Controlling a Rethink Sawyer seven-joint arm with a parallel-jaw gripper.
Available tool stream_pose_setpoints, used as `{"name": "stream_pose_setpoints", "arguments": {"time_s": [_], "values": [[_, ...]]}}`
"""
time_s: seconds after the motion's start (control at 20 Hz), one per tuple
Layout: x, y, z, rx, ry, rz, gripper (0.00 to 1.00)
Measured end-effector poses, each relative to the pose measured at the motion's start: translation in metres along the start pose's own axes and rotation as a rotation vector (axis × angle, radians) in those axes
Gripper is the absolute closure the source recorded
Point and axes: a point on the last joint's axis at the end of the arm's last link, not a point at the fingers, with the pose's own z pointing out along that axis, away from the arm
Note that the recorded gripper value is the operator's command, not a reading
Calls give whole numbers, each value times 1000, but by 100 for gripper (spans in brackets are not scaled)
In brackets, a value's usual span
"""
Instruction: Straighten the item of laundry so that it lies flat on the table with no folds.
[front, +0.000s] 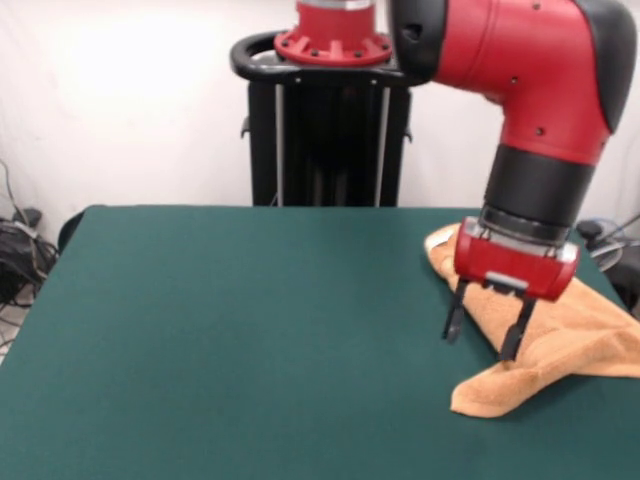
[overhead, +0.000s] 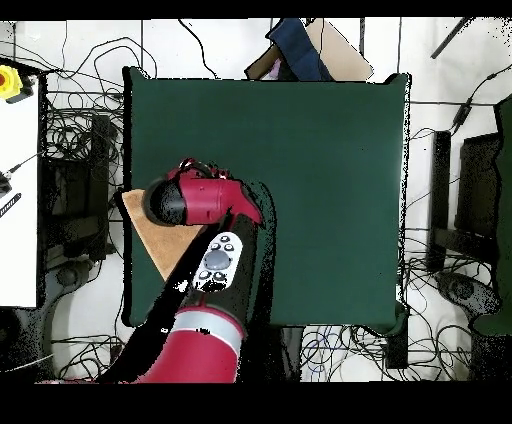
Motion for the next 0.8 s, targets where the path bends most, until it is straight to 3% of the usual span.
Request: {"name": "stream_pose_setpoints", "arguments": {"time_s": [0.3,0.8], "values": [[-20,-20,30,15,-2,38,0],[-2,-48,70,47,61,68,0]]}}
